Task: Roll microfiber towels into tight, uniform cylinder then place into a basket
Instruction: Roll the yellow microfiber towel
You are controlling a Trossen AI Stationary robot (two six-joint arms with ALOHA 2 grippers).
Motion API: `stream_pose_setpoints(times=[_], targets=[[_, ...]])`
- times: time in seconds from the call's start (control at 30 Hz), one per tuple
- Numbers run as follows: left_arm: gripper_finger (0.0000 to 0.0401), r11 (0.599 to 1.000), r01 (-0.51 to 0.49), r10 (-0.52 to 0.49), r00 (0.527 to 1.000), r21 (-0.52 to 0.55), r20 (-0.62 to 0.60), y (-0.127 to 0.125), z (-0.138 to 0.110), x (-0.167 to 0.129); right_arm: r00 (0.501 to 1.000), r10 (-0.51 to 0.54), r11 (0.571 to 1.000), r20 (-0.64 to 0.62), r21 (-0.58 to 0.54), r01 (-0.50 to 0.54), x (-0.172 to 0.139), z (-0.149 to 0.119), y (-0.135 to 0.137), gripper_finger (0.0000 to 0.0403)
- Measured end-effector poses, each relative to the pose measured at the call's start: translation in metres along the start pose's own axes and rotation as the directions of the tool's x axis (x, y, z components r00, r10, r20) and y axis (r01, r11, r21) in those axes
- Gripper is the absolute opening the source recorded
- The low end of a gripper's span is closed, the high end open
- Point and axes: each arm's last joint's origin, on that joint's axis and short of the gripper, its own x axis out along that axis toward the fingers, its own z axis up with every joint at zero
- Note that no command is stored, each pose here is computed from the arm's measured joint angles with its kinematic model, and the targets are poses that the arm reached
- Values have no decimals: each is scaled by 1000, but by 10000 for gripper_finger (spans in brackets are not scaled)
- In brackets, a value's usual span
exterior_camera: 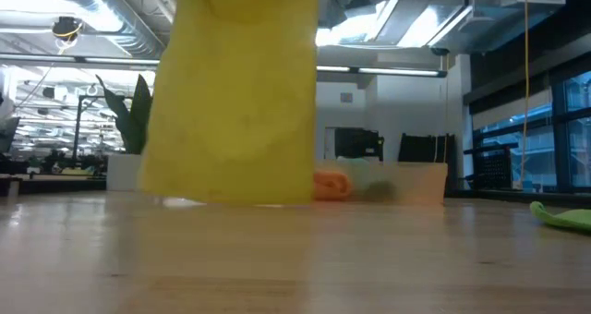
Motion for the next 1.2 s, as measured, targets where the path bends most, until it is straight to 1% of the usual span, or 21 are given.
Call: stream_pose_setpoints(times=[0.1,0.17,0.27,0.3,0.37,0.47,0.6,0.7,0.8,0.9,1.0,1.07,1.1,1.2], targets=[[0,999,-32,32,1000,-11,-1,13,7,2,998,-70,998,-3,3,70,4,2,-12,5],[0,999,-38,38,999,-29,-3,19,10,3,997,-82,996,7,42,81,3,5,-23,5],[0,999,-1,1,1000,-46,-3,22,11,0,997,-72,995,19,65,71,0,6,-31,4],[0,999,31,-31,999,-40,-8,20,11,-2,999,-43,997,30,66,40,-1,7,-30,3],[0,994,111,-111,993,-19,-29,15,9,-4,997,60,997,56,48,-63,-2,7,-26,4],[0,969,247,-247,966,-11,-78,3,4,-8,973,216,974,75,47,-220,-5,5,-16,4],[0,923,382,-383,912,-39,-145,-18,-8,-15,932,361,930,27,60,-362,-11,-4,7,4],[0,889,456,-456,865,-51,-210,-36,-21,-20,890,455,889,-23,68,-453,-19,-12,26,4],[0,866,495,-493,825,-68,-275,-54,-36,-25,855,515,857,-69,71,-510,-27,-20,49,4],[0,860,504,-504,806,-87,-312,-71,-53,-29,825,557,831,-97,72,-552,-35,-28,74,4],[0,845,523,-528,781,-112,-333,-90,-69,-32,794,601,799,-90,82,-596,-39,-35,100,4],[0,816,562,-572,752,-134,-329,-104,-78,-34,768,637,771,-75,72,-632,-41,-39,117,4],[0,799,583,-596,736,-146,-322,-111,-83,-35,749,660,751,-58,73,-656,-42,-40,126,4],[0,731,660,-679,678,-173,-282,-131,-93,-41,691,722,690,-15,76,-719,-44,-46,150,4]])
